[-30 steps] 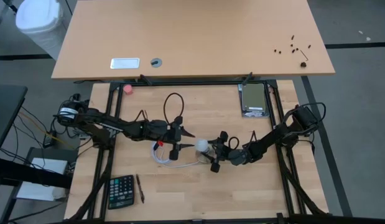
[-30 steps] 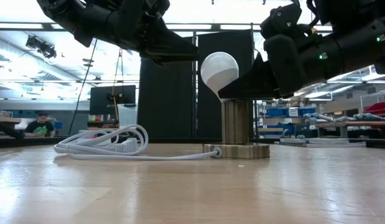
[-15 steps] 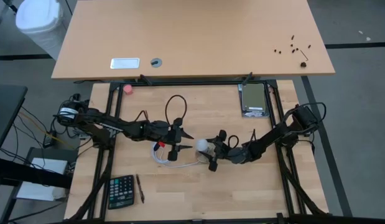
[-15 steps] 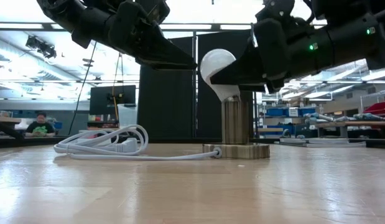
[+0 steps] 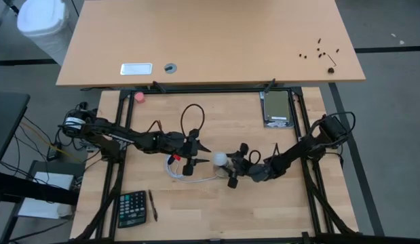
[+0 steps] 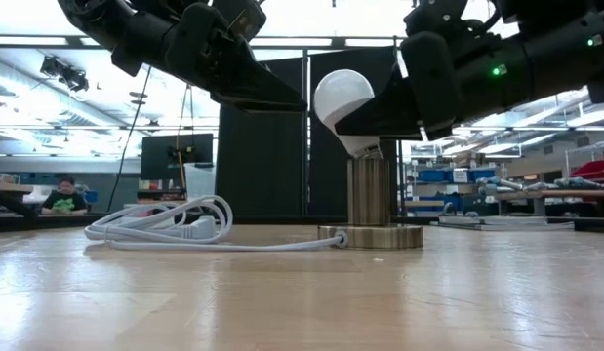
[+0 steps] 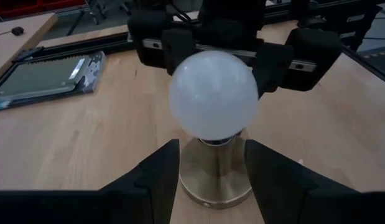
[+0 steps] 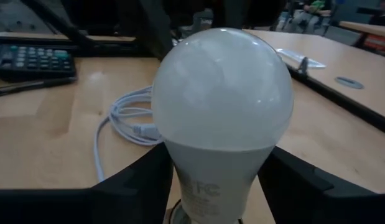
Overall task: Screw lightbulb
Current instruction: Insert the lightbulb into the lamp
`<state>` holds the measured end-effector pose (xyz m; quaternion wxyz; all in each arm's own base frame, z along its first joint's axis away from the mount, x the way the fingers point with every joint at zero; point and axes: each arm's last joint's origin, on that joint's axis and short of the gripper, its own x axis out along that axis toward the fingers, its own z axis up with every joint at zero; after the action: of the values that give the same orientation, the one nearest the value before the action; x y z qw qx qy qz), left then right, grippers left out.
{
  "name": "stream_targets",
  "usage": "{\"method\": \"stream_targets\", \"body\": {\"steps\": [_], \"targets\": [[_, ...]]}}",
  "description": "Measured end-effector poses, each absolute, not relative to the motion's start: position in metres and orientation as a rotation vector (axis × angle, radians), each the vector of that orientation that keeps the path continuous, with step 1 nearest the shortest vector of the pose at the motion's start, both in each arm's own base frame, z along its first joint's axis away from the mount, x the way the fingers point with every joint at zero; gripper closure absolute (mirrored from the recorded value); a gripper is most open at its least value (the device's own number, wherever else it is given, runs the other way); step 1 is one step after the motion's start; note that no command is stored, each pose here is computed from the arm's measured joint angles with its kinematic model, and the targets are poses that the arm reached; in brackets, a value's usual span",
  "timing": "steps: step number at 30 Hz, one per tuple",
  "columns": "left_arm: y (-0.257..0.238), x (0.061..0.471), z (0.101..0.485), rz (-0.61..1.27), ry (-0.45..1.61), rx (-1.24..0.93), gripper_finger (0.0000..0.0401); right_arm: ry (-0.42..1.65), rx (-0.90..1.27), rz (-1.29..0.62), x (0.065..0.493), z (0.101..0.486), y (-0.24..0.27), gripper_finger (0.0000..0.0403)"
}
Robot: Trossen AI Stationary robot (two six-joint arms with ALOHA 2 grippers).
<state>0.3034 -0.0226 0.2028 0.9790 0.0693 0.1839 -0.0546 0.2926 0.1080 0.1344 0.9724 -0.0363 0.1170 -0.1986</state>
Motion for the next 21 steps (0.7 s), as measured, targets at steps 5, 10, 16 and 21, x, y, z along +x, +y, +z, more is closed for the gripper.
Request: {"method": "stream_targets", "body": {"steps": [5,10,16,21], "targets": [[-0.023,0.303,0.203,-0.11,0.37,0.14,0.0213,0.225,-0.065,-0.428,0.289,0.135,0.114,0.0176],[-0.023,0.303,0.203,-0.109,0.369,0.14,0.0213,0.196,-0.03,-0.451,0.283,0.132,0.114,0.0176],[-0.023,0.303,0.203,-0.109,0.367,0.139,0.0213,0.139,-0.02,-0.442,0.28,0.136,0.113,0.0176],[-0.023,0.303,0.203,-0.109,0.368,0.14,0.0213,0.131,-0.009,-0.406,0.28,0.137,0.115,0.0176]]}}
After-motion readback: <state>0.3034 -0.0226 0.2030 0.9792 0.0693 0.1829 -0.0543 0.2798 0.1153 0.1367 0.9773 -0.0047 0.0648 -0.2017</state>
